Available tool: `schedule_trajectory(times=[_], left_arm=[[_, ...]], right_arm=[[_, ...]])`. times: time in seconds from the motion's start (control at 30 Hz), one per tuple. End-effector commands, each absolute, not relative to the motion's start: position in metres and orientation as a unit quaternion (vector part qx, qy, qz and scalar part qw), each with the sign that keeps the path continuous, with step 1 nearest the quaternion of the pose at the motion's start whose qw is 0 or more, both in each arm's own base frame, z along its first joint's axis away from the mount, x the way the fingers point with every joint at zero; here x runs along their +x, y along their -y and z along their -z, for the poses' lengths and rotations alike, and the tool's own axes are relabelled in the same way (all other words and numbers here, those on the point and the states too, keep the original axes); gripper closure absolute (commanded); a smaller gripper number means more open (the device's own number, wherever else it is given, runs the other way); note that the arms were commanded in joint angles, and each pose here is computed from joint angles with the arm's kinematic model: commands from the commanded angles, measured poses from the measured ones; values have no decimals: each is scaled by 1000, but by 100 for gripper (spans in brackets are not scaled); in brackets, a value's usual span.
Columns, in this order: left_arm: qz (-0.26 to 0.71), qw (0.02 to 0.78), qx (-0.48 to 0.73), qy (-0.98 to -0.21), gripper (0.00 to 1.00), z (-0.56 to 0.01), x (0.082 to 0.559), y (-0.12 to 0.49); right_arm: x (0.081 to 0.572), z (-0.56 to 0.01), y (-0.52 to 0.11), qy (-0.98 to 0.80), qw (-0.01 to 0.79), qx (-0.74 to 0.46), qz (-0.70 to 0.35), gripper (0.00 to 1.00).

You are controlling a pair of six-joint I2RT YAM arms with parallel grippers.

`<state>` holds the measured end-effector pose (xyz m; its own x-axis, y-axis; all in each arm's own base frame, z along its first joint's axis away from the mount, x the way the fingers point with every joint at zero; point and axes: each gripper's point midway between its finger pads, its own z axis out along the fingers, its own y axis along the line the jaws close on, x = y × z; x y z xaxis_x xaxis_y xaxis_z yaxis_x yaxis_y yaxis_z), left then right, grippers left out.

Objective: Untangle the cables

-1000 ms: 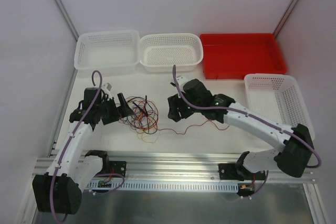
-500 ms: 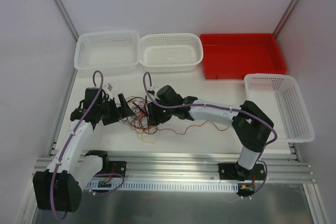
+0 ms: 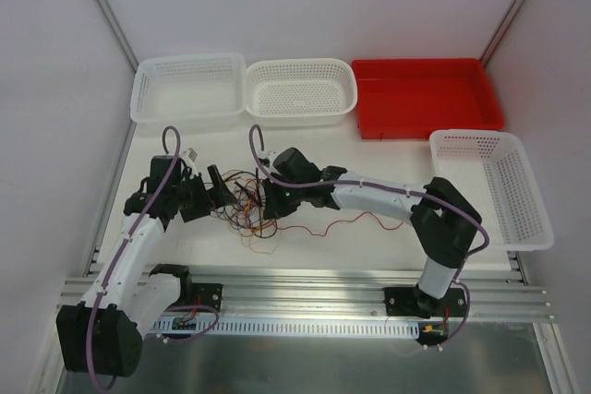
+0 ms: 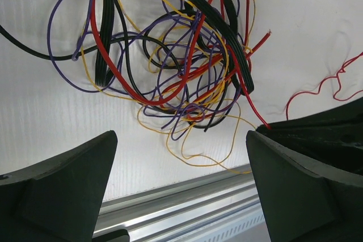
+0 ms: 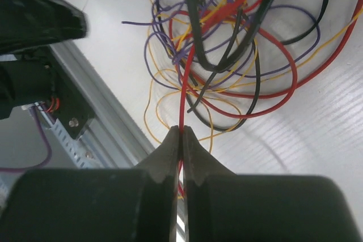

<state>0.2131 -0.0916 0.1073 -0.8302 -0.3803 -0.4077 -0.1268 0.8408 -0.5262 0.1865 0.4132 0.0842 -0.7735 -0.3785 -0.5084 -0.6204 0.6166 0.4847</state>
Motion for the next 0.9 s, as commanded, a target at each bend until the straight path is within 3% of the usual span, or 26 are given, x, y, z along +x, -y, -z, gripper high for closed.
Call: schedule_trajectory(times=[0.0,0.33,0.67,0.87], left_arm=[[245,259,-156,-921,1,-108,209,96],[199,271,-134,-932,3,-94,218,123],[234,248,-92,-936,5,-81,201,161],[268,303,-127,-906,3,-94,188,149]], right_arm=[[182,-158,-415,-845,224,-309,-375,99],[175,-221,-405,-818,261,-328,-395,99],[179,-225,-402,-817,274,-326,-388,99],[178,-222,-400,-819,272,-326,-386,99]])
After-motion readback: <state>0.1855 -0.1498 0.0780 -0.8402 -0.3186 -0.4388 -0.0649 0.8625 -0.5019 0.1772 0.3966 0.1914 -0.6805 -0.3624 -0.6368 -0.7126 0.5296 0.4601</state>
